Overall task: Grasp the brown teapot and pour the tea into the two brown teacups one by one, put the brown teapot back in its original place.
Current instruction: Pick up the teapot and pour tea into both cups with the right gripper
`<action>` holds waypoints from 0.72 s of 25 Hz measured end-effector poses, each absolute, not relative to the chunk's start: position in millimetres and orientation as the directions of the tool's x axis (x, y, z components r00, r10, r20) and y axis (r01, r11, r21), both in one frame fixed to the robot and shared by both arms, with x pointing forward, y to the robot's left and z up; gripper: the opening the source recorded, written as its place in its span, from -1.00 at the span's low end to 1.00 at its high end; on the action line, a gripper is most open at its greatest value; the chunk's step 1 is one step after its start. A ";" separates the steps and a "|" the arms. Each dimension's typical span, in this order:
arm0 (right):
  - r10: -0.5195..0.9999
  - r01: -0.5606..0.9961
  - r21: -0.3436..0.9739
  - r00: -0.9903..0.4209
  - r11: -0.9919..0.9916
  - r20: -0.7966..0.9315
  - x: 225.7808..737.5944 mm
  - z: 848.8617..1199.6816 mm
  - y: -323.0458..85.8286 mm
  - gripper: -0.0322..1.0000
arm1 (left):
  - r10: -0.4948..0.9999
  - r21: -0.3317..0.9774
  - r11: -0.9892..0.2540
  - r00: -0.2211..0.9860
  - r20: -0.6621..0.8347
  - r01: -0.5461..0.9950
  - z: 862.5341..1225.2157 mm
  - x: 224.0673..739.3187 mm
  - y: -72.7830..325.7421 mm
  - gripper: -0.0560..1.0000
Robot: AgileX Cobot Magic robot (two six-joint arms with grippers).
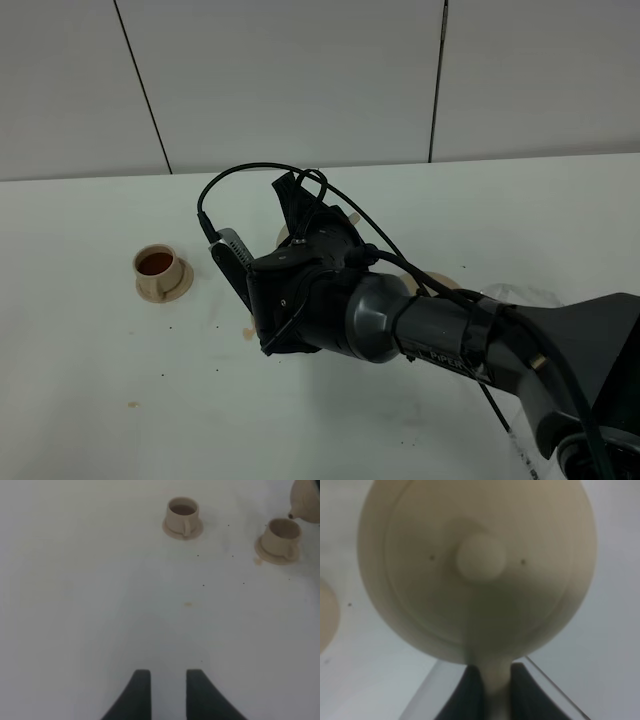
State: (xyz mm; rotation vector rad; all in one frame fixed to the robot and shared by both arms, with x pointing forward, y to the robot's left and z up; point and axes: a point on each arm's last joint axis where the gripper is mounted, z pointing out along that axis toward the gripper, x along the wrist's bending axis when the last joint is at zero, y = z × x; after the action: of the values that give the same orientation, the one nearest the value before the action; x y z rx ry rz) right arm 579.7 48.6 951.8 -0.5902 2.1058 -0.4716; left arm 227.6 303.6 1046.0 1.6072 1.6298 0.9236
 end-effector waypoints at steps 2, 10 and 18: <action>-0.572 -0.236 -0.533 -0.500 0.812 -0.650 579.9 951.9 48.9 -0.76 | 0.999 0.846 -0.005 -0.026 0.022 0.533 1046.0 227.6 303.6 -0.43; -0.583 -0.236 -0.544 -0.487 0.805 -0.651 580.6 953.0 48.9 -0.76 | 0.999 0.846 -0.005 -0.026 0.022 0.533 1046.0 227.6 303.6 -0.43; -0.605 -0.242 -0.568 -0.483 0.787 -0.633 582.1 942.6 50.0 -0.76 | 0.999 0.846 -0.005 -0.026 0.022 0.533 1046.0 227.6 303.6 -0.43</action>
State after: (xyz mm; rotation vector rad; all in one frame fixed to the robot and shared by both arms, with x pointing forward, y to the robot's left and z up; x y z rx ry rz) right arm 582.1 50.0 942.6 -0.6293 2.0755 -0.5106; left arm 227.6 303.6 1046.0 1.6072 1.6298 0.9236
